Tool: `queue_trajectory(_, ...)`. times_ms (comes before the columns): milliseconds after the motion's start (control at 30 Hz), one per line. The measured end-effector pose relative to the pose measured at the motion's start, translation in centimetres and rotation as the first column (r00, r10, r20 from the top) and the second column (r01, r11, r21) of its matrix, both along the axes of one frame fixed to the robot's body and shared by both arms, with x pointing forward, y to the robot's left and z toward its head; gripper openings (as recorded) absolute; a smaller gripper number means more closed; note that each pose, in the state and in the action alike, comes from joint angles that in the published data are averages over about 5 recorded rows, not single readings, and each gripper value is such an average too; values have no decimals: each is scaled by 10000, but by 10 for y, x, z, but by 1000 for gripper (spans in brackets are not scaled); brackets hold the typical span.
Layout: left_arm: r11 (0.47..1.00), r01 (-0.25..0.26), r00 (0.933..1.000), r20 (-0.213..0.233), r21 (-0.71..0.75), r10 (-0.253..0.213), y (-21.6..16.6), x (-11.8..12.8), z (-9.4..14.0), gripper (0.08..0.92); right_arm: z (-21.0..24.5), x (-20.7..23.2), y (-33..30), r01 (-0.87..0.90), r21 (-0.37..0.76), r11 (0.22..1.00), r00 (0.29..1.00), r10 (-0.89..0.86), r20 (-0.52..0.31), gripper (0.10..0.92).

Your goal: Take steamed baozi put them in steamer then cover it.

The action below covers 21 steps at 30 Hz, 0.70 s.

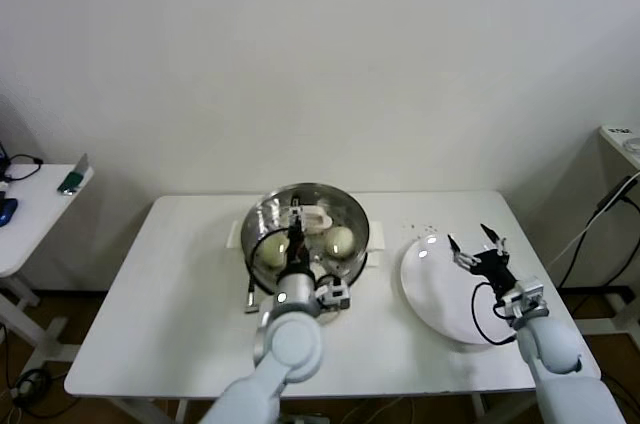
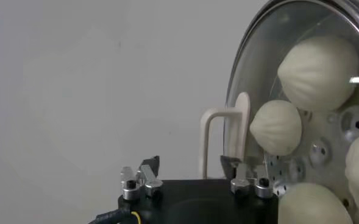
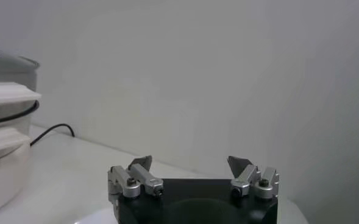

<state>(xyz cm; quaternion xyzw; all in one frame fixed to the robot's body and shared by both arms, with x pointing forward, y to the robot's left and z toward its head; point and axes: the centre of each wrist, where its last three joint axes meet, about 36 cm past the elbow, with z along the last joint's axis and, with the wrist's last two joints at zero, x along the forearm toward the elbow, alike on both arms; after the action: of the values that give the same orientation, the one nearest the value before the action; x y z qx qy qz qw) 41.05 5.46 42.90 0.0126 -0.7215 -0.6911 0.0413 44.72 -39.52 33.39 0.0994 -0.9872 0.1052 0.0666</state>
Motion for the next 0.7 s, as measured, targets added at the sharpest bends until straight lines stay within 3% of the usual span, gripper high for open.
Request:
queue_trajectory(167, 9990, 120, 9998, -125, -426, -126, 14, -14, 9, 803, 3, 2, 0, 88, 23, 10000, 9998, -87, -156, 823)
queue_trajectory(433, 9917, 169, 9998, 88, -1272, -159, 44, -42, 26, 822, 7, 2, 0, 142, -16, 9999, 9996, -142, -242, 823)
queue_trajectory(567, 9800, -102, 9992, 369, -1985, 179, 69, -51, 33, 823, 8, 0, 0, 148, -22, 9999, 9996, -148, -236, 823)
queue_trajectory(700, 9489, -723, 9947, 471, -3072, 910, 98, -57, 37, 823, 9, -2, -1, 155, -22, 9999, 9997, -155, -202, 823)
